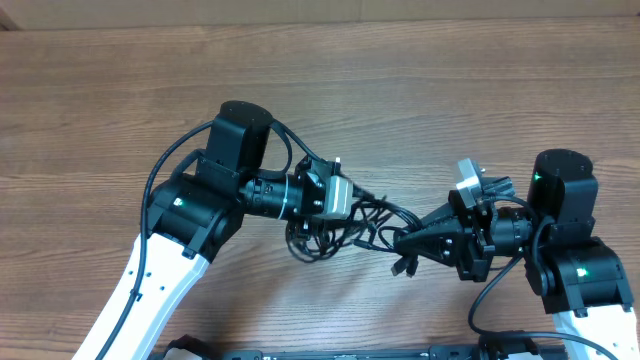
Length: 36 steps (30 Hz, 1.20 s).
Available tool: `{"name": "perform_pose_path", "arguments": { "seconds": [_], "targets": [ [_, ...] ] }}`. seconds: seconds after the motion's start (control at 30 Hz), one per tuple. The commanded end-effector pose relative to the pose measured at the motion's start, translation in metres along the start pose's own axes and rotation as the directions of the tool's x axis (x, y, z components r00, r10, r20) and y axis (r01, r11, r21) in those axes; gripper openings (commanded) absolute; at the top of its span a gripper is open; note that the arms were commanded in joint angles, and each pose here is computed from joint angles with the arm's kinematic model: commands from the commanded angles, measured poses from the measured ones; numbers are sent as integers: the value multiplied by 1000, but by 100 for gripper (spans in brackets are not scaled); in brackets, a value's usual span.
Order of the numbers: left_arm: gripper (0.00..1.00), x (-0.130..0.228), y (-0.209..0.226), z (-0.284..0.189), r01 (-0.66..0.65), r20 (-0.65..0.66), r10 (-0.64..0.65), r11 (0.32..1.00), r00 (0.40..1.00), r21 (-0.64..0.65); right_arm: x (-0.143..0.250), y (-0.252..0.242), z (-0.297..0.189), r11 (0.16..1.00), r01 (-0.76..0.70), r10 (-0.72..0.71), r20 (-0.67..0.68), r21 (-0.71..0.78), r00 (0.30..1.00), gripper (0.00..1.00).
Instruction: Untangle cables
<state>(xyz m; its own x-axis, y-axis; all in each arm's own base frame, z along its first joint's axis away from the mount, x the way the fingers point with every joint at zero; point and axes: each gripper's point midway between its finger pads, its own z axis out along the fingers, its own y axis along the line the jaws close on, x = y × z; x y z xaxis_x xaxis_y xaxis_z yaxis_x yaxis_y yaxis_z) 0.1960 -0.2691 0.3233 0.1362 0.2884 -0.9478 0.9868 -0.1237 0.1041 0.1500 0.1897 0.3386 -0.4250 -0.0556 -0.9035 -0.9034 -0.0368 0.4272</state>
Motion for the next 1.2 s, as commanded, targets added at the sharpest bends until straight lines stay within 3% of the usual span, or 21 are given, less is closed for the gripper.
{"name": "perform_pose_path", "arguments": {
  "seconds": [0.0, 0.03, 0.17, 0.23, 0.27, 0.3, 0.37, 0.47, 0.7, 0.9, 1.17],
  "targets": [
    [10, -7, -5, 1, -17, 30, 16, 999, 999, 35, -5, 11, 0, 998, 41, -40, 4, -40, 999, 4],
    [4, -8, -6, 1, -17, 35, 15, 999, 999, 40, -5, 11, 0, 998, 41, -41, 4, -39, 999, 4],
    [4, -9, -7, 1, -19, 45, 17, 999, 999, 48, -6, 11, 0, 998, 44, -44, 5, -39, 999, 5],
    [4, -9, -8, 1, -14, 43, 12, 999, 999, 50, -6, 11, 0, 998, 44, -44, 5, -39, 999, 16],
    [4, -8, -8, 1, -10, 41, 8, 999, 999, 51, -6, 11, 0, 998, 44, -44, 5, -38, 999, 25],
    [4, -8, -9, 1, -4, 39, 2, 999, 999, 53, -6, 9, 0, 999, 42, -42, 4, -31, 999, 44],
    [4, -5, -8, 1, 29, 24, -31, 999, 999, 45, -3, -5, 0, 999, 13, -13, -7, 50, 1000, 70],
    [4, -1, -6, 1, 64, 5, -64, 997, 998, 31, 10, -44, -7, 950, -123, 133, -16, 287, 991, 86],
    [4, 19, -7, 0, 167, -86, -167, 986, 982, -5, 20, -65, -16, 893, -159, 183, -19, 421, 983, 90],
    [4, 28, -6, -1, 260, -121, -264, 965, 957, -43, 21, -66, -16, 889, -162, 188, -20, 428, 982, 89],
    [4, 39, 9, -3, 452, -137, -476, 875, 869, -171, 19, -58, -12, 911, -163, 184, -18, 379, 983, 89]
  ]
}}
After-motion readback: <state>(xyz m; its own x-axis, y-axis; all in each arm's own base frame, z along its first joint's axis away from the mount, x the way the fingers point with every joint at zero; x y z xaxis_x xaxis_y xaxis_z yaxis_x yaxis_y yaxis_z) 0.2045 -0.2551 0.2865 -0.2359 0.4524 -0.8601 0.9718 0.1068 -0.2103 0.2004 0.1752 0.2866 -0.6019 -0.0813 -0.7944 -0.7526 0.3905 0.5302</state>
